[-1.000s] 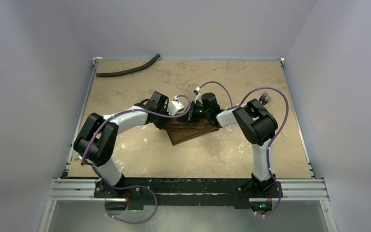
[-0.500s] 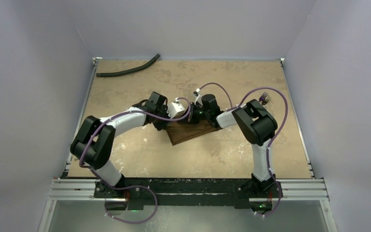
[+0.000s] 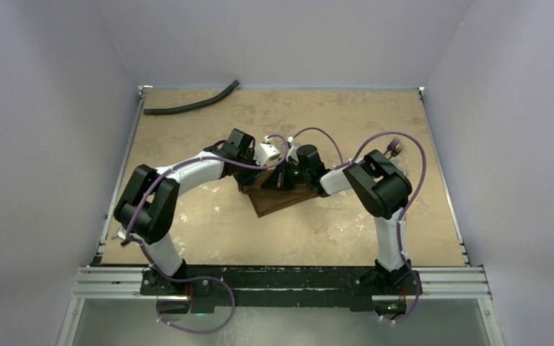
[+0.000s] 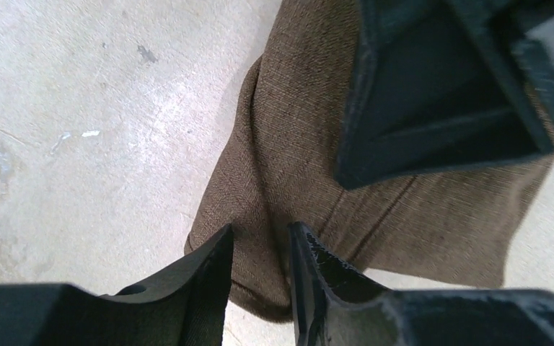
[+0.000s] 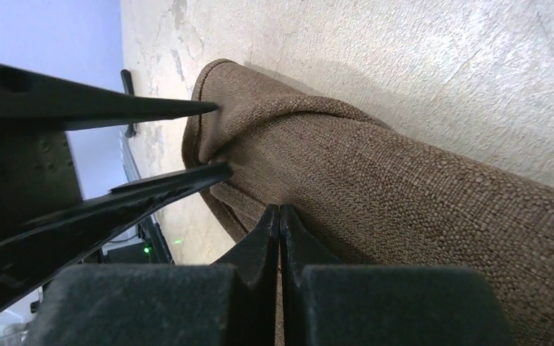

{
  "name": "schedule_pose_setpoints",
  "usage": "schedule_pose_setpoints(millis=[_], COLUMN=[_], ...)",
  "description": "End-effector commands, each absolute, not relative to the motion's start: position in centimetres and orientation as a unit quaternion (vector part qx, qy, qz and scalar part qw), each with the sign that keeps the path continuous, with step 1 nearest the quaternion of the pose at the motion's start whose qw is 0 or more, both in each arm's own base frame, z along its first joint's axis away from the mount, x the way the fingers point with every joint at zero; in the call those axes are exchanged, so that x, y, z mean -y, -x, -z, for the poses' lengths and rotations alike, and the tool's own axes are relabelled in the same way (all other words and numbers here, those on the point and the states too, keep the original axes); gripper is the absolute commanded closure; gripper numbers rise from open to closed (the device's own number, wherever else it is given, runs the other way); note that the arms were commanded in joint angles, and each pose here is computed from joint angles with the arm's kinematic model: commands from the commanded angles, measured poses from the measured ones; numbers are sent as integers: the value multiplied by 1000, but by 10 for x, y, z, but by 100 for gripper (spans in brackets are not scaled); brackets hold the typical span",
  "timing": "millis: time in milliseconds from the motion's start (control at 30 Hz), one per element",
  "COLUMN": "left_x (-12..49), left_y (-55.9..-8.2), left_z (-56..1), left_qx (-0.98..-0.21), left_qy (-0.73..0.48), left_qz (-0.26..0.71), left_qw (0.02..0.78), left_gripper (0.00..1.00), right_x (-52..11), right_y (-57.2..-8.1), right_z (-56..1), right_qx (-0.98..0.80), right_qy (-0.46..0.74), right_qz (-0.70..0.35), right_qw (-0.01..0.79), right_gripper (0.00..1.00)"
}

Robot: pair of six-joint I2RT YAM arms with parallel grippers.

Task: Fold the napkin into a case and place the utensils inside
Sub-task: Stuff the top corner of the smaller-rectangle-folded napkin into the folded napkin.

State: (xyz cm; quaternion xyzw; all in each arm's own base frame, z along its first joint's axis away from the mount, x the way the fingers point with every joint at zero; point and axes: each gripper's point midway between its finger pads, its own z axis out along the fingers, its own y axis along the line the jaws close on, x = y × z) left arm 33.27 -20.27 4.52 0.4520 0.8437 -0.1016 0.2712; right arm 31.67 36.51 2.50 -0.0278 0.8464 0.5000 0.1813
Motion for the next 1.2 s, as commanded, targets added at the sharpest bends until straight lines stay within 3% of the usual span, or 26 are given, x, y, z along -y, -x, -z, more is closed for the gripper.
schedule_pose_setpoints(millis=[0,100,233,767,1167], left_x=[198,192,181,199,193], left_y=[-349,-347,-346,-328,-297], left_z=[-36,-29,-21,-54,-13], left_qx=[-852,-851,-848,-823,-799], left_qy=[-434,-441,-453,-484,-549], left_qz=[74,60,33,59,25], left_qw=[283,278,275,291,245], left_gripper=[69,79,99,100,100], right_x=[-365,-366,-367,-361,-364], right_y=[-312,-311,-313,-314,-315], right_z=[-28,-29,-31,-9,-33], right_qx=[-844,-843,-842,-860,-850], right_qy=[32,32,32,6,6], right_qz=[-505,-507,-508,-482,-496], right_qw=[180,179,181,168,179], right_gripper=[100,100,100,100,100])
